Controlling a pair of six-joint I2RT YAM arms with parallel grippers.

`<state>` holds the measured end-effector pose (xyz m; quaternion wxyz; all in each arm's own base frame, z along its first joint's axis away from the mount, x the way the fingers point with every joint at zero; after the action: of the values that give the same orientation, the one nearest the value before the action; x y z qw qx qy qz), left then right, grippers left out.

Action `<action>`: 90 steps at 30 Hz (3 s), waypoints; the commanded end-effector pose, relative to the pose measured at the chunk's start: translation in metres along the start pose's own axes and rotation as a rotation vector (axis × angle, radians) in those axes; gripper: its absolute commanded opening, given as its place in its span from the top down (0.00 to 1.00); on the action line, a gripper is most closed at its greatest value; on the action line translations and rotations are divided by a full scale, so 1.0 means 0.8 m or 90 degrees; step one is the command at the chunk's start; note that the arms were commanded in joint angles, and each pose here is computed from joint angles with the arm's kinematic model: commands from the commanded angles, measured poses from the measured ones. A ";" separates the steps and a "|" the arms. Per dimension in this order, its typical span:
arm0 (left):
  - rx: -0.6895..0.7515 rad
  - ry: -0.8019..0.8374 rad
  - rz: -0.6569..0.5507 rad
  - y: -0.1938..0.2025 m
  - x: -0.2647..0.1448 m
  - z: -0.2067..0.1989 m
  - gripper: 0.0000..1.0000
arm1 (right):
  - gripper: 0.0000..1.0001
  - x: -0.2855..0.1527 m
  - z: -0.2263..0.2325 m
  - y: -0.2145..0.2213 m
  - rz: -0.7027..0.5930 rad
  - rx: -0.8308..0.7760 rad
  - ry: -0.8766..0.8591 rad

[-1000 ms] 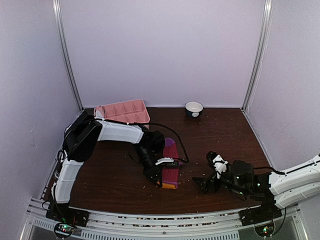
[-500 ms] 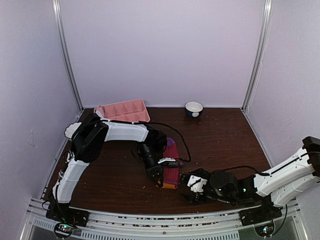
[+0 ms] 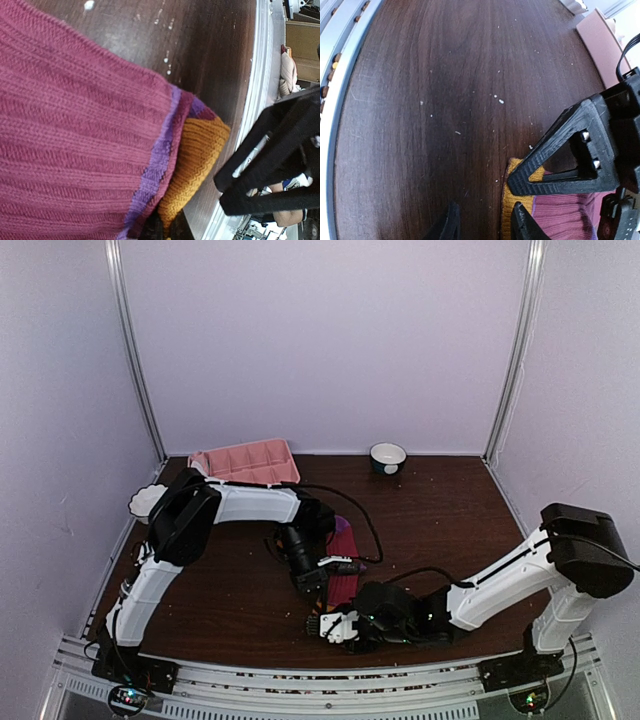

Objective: Roll the socks
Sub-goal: Roll the sock at the center of the board.

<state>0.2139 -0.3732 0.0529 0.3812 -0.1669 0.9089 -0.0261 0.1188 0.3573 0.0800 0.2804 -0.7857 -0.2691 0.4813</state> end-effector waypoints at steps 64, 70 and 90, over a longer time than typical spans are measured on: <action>0.617 -0.436 -0.072 -0.004 -0.028 -0.066 0.34 | 0.99 0.017 -0.053 0.144 0.147 0.732 -0.354; 0.607 -0.421 -0.047 -0.005 -0.012 -0.051 0.53 | 0.99 0.019 -0.060 0.143 0.147 0.752 -0.349; 0.636 -0.469 -0.059 -0.006 -0.023 -0.077 0.33 | 1.00 0.022 -0.059 0.142 0.154 0.771 -0.355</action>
<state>0.1857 -0.3754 0.0810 0.6908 0.0087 0.6140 -0.3817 0.2006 0.3073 0.0528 0.5565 -0.3527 -0.0494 0.7506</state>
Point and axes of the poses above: each gripper's point midway between its finger pads, its own x axis out along the fingers, its own z axis along the line the jaws close on, y = z × x, the point moved 6 cm from there along -x, back along the fingers, and after that the axes turned 8 degrees about x, right-handed, at the moved point
